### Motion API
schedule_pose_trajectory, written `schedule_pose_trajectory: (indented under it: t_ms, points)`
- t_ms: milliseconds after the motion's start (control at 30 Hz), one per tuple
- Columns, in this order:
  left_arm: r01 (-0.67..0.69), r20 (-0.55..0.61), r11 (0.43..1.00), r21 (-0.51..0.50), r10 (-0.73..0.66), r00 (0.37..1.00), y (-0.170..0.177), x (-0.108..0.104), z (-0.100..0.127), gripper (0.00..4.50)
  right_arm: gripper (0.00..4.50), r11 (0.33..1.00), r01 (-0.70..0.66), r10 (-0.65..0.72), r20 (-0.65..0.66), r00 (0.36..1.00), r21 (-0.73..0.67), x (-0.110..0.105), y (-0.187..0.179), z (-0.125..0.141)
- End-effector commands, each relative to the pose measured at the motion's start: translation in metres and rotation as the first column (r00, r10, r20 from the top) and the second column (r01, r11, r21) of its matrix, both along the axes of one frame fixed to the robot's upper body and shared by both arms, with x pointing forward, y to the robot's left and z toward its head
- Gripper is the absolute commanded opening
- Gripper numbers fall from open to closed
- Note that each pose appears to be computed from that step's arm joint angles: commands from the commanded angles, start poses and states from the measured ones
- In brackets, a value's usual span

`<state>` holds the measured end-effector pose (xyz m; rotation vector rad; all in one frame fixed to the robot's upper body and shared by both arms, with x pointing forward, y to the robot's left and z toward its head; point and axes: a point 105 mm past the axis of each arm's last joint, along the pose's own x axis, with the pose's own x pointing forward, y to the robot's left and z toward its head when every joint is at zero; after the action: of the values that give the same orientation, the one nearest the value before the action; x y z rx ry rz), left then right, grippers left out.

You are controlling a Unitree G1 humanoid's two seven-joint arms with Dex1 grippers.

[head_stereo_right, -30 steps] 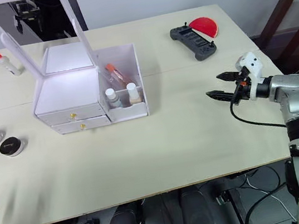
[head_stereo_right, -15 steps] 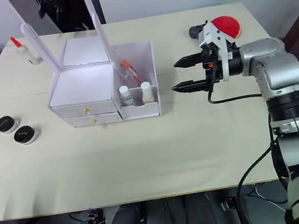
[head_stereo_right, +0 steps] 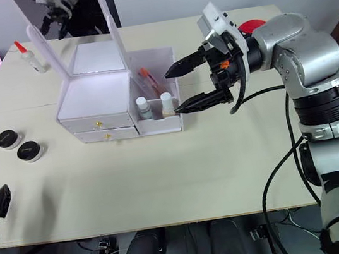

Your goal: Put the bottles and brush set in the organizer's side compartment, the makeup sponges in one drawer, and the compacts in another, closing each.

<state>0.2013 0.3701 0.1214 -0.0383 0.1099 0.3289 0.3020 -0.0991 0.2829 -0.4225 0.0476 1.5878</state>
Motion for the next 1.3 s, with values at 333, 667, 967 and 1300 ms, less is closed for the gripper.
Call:
schedule_pose_trajectory:
  t_ms: [333,667,967,1300]
  points:
    - [0.406,0.048,0.914,0.004,-0.406,0.913,-0.1,0.014,0.012,4.46,4.5,0.994,0.11,-0.111,0.069,0.991,0.018,-0.007,-0.01,0.015]
    - [0.431,0.07,0.901,-0.05,-0.427,0.902,-0.18,0.055,-0.013,4.46,4.5,0.984,0.18,-0.18,0.068,0.981,0.019,0.011,0.001,-0.001]
    - [0.334,0.12,0.942,-0.036,-0.328,0.937,-0.199,0.079,-0.016,4.46,4.5,0.98,0.198,-0.199,0.078,0.977,0.022,0.011,0.005,-0.004]
    - [0.379,0.143,0.925,-0.025,-0.372,0.917,-0.216,0.091,-0.015,3.7,4.5,0.977,0.21,-0.211,0.09,0.973,0.021,0.01,0.007,-0.004]
